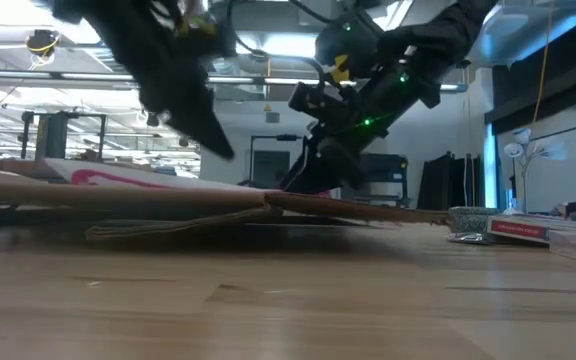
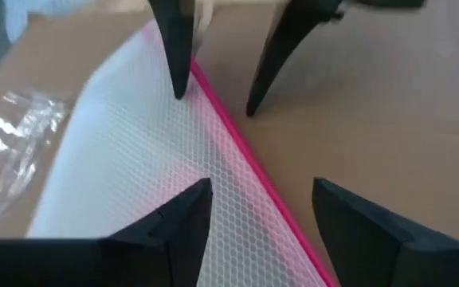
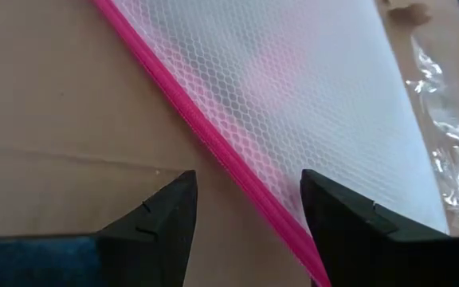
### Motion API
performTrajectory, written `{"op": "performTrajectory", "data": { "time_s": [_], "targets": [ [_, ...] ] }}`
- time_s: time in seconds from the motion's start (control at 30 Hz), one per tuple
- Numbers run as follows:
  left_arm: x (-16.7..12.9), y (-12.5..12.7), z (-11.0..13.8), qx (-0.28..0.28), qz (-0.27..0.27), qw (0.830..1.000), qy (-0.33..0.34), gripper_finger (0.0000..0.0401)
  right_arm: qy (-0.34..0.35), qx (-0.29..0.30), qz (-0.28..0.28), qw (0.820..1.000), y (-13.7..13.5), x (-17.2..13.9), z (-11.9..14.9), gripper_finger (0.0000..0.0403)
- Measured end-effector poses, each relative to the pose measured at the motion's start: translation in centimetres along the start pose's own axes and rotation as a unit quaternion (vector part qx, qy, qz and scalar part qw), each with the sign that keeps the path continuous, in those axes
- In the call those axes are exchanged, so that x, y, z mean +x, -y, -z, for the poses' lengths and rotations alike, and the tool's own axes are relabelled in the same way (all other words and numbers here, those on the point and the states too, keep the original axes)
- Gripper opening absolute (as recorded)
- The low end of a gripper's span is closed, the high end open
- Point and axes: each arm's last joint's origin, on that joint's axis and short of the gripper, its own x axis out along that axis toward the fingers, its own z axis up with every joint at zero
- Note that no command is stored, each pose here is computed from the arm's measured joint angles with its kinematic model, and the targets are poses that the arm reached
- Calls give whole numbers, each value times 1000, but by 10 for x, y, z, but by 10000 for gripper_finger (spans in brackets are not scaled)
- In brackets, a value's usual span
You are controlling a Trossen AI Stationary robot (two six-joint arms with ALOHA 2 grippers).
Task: Unpack boxes
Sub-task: Open the white pouch
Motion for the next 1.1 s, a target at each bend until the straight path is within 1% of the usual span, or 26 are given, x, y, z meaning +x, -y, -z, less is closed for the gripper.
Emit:
{"op": "performTrajectory", "data": {
  "time_s": [0.1,0.23,0.37,0.43,0.5,0.57,0.63,0.77,0.8,0.87,0.97,1.1],
  "targets": [
    [18,4,7,-4,-9,1000,-25,210,-1,12,0,1000,-1,3,2,216],
    [34,5,13,-27,-21,998,-46,210,-8,24,-2,1000,-3,5,4,216],
    [42,4,15,-37,-26,998,-49,208,-6,34,-1,999,-2,5,4,216],
    [42,2,15,-38,-27,998,-50,198,-3,38,0,999,-2,5,3,216],
    [43,2,15,-35,-28,998,-51,180,-2,40,0,999,-2,5,3,216],
    [42,2,15,-28,-27,998,-52,152,-1,40,0,999,-2,5,3,216],
    [42,2,15,-20,-26,998,-52,113,3,41,1,999,-2,5,2,216],
    [39,1,14,-6,-25,998,-51,21,4,38,0,999,-2,5,2,216],
    [38,0,12,-6,-25,999,-48,11,5,37,-1,999,-3,4,1,216],
    [33,-3,9,-11,-25,999,-38,8,12,33,-4,999,-6,0,-3,216],
    [21,-8,4,-20,-24,999,-25,2,42,23,-9,999,-15,-8,-14,216],
    [6,-17,-2,-34,-25,999,-11,1,75,-11,-4,997,-26,-12,-24,216]
  ]
}}
